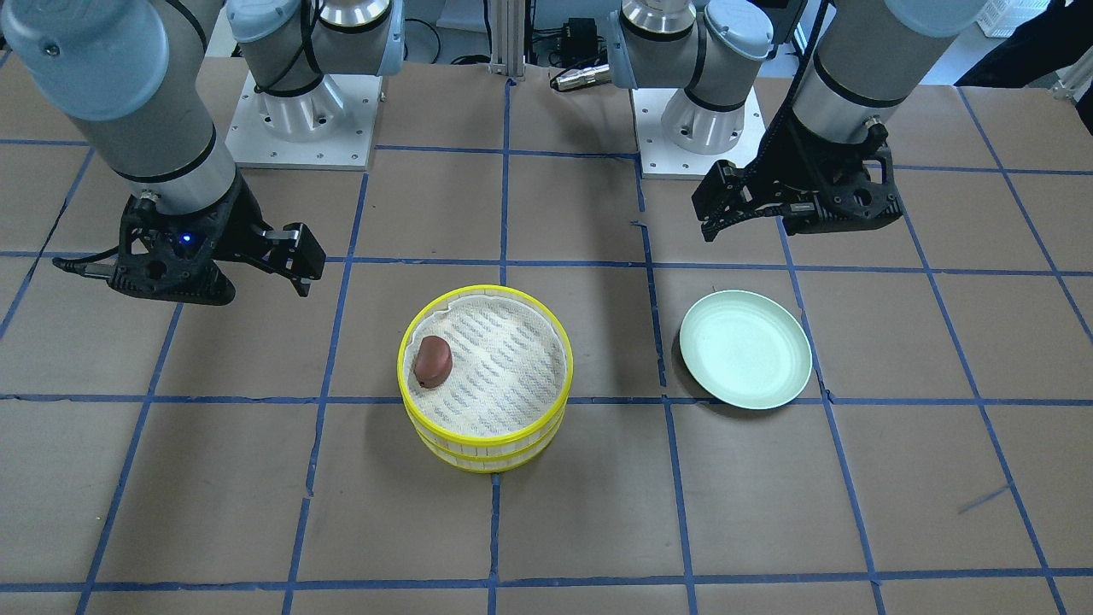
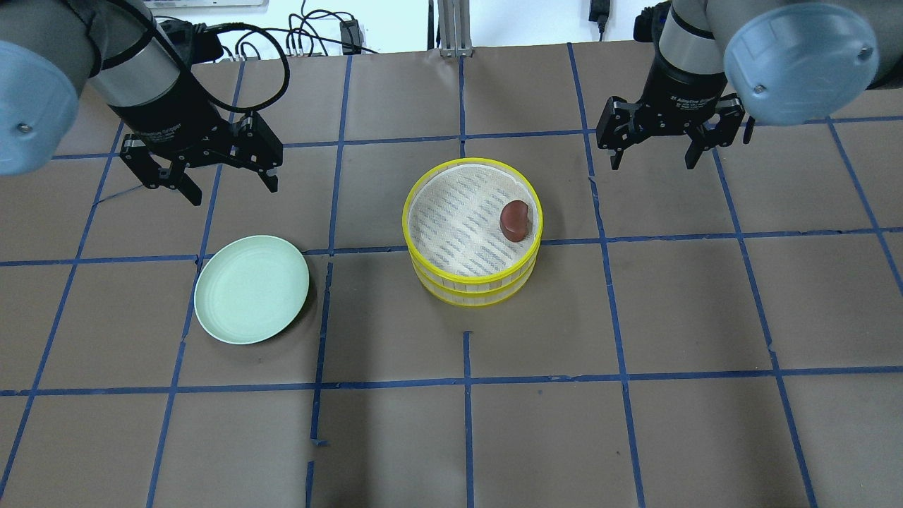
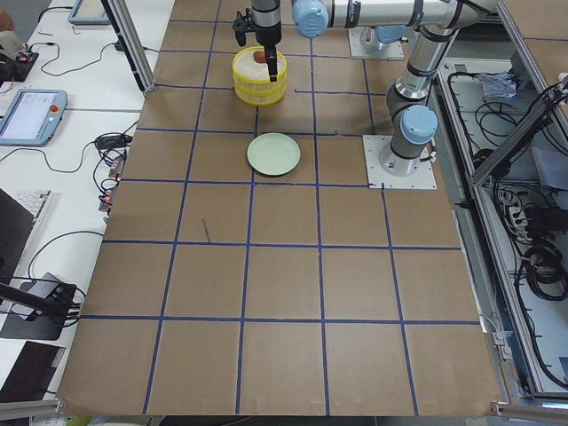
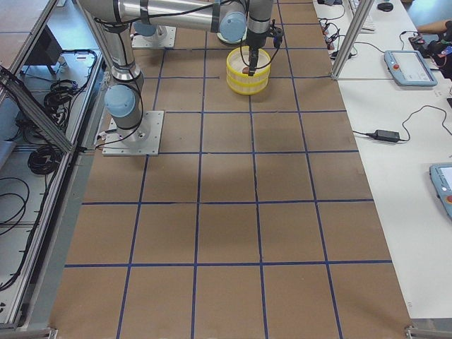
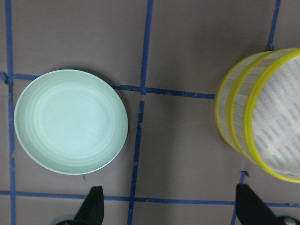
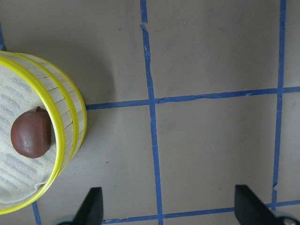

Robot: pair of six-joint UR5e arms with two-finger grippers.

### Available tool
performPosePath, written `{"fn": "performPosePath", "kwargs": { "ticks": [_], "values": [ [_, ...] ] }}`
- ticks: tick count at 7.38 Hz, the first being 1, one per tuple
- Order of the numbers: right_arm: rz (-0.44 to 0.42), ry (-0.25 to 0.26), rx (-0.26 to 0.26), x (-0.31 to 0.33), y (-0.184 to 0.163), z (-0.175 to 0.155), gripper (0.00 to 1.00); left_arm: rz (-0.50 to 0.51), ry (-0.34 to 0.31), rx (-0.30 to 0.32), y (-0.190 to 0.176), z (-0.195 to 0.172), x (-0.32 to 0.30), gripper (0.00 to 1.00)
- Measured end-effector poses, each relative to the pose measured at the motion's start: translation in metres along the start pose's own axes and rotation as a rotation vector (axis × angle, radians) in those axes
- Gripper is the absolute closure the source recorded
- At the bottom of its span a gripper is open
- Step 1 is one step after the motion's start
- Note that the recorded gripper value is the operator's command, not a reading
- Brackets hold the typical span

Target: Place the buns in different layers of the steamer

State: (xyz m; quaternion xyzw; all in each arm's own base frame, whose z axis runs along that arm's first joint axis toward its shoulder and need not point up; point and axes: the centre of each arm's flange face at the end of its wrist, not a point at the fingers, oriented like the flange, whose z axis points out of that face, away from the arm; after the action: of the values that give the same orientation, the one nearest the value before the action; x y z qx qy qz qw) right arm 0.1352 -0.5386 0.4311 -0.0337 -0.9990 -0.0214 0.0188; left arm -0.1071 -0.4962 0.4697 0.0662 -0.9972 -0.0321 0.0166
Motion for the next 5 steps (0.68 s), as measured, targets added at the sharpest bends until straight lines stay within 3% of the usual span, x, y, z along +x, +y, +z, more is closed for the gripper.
{"fn": "performPosePath", "kwargs": {
  "ticks": [3, 5],
  "values": [
    [0.003, -0.041, 0.005, -0.002, 0.018, -0.022, 0.0, -0.003, -0.002, -0.002, 0.0, 0.001, -0.002, 0.0],
    [0.008, -0.04, 0.015, 0.004, 0.035, -0.042, 0.0, -0.003, -0.002, -0.002, 0.0, 0.001, -0.002, 0.0]
  ]
}}
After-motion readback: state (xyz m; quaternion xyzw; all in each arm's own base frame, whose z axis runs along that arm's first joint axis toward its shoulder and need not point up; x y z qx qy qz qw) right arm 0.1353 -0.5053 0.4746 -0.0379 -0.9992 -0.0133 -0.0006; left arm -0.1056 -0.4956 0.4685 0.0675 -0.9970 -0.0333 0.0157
